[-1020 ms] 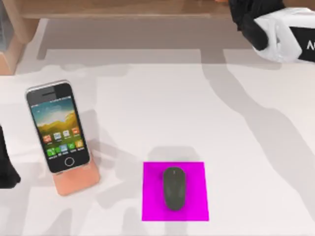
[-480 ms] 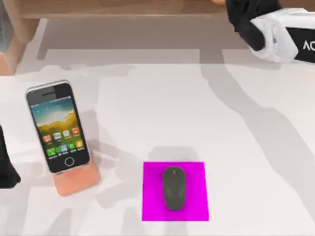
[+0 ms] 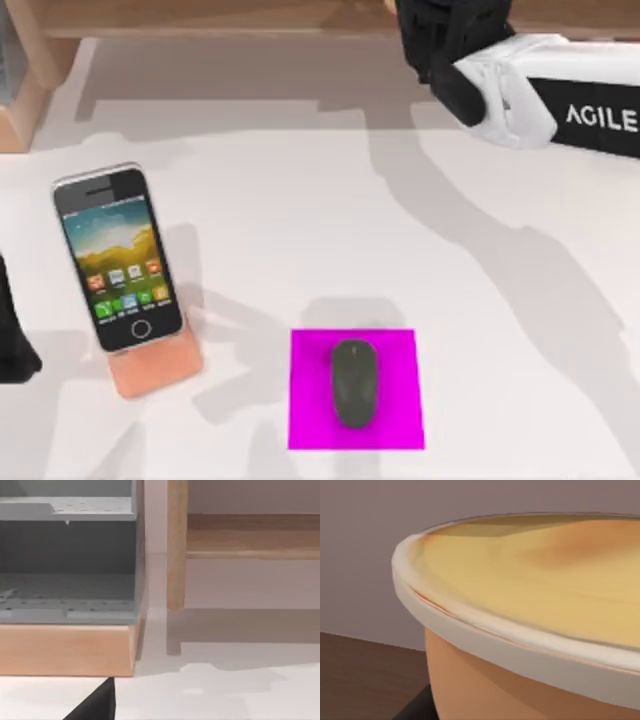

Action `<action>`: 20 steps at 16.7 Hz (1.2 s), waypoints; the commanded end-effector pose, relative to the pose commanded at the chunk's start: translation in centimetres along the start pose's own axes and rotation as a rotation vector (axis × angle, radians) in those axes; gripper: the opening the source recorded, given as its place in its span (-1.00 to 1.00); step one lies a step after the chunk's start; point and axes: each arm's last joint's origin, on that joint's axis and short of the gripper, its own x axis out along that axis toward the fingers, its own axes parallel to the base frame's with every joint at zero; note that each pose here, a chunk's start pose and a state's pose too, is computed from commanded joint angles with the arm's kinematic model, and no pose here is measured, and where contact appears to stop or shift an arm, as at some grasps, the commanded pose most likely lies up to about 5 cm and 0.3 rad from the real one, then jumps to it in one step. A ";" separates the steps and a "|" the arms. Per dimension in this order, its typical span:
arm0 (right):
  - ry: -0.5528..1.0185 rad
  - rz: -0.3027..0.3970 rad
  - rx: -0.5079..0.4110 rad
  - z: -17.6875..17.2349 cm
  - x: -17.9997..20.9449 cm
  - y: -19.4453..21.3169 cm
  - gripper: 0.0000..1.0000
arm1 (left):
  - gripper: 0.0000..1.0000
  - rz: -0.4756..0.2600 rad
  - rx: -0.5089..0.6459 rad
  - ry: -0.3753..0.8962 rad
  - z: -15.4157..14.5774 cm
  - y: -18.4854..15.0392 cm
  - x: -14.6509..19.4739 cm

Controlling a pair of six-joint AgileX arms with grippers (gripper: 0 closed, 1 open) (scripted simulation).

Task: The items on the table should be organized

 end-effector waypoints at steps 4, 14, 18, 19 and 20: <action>0.003 -0.039 0.079 0.1 1.1 -3.0 -1.00 | 1.00 0.000 0.000 0.000 0.0 0.0 0.0; 0.043 -0.063 0.175 -1.5 2.1 -5.2 -0.85 | 1.00 0.000 0.000 0.000 0.0 0.0 0.0; 0.043 -0.063 0.175 -1.5 2.1 -5.2 -0.25 | 1.00 0.000 0.000 0.000 0.0 0.0 0.0; 0.043 -0.063 0.175 -1.5 2.1 -5.2 -0.10 | 1.00 0.000 0.000 0.000 0.0 0.0 0.0; 0.043 -0.063 0.175 -1.5 2.1 -5.2 0.06 | 1.00 0.000 0.000 0.000 0.0 0.0 0.0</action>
